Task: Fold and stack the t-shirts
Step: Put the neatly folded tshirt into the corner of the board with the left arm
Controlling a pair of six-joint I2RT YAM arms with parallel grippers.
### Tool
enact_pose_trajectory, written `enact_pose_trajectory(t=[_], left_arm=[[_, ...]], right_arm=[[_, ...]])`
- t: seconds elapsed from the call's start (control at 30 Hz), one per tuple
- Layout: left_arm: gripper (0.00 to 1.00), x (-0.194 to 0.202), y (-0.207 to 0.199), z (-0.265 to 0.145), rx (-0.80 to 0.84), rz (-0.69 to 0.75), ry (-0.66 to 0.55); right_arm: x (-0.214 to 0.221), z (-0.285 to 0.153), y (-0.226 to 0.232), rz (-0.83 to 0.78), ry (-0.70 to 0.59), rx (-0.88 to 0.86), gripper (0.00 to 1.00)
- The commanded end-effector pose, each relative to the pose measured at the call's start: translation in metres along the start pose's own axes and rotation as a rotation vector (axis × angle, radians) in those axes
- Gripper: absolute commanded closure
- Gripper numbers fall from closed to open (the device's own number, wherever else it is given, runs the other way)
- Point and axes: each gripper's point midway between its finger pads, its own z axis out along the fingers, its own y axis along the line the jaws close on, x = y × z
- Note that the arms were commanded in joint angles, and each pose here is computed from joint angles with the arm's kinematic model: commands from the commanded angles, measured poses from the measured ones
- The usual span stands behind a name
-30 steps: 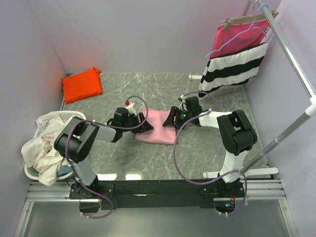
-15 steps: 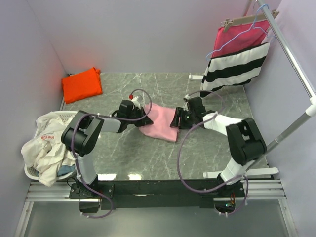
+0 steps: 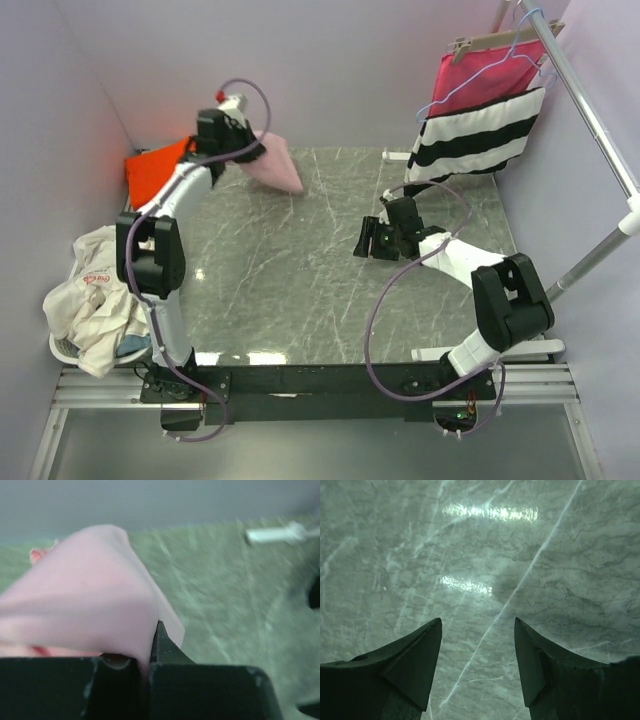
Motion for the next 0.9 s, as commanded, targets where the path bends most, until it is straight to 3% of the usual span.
enact_pose_trajectory(t=[0.0,0.17,0.23,0.37,0.87], left_arm=[[0.99,-0.035,0.086,-0.010,-0.153,0.065,0.004],[0.99,-0.066,0.182,-0.029,-0.282,0.055,-0.024],[0.99,-0.075,0.203,-0.033,-0.308,0.086,-0.026],[0.99,-0.063,0.257,-0.042,-0.367,0.086,-0.008],[0.99,-0.082,0.332,-0.109,-0.523,0.084,-0.041]], right_arm=[[-0.010,0.005,0.006,-0.028,0.003,-0.013,0.34],[-0.010,0.014,0.007,-0.022,0.024,-0.022,0.34],[-0.009,0.019,0.009,-0.012,0.035,-0.034,0.34],[-0.007,0.028,0.012,-0.002,0.057,-0.054,0.34],[0.003,0.046,0.018,0.020,0.120,-0.101,0.33]])
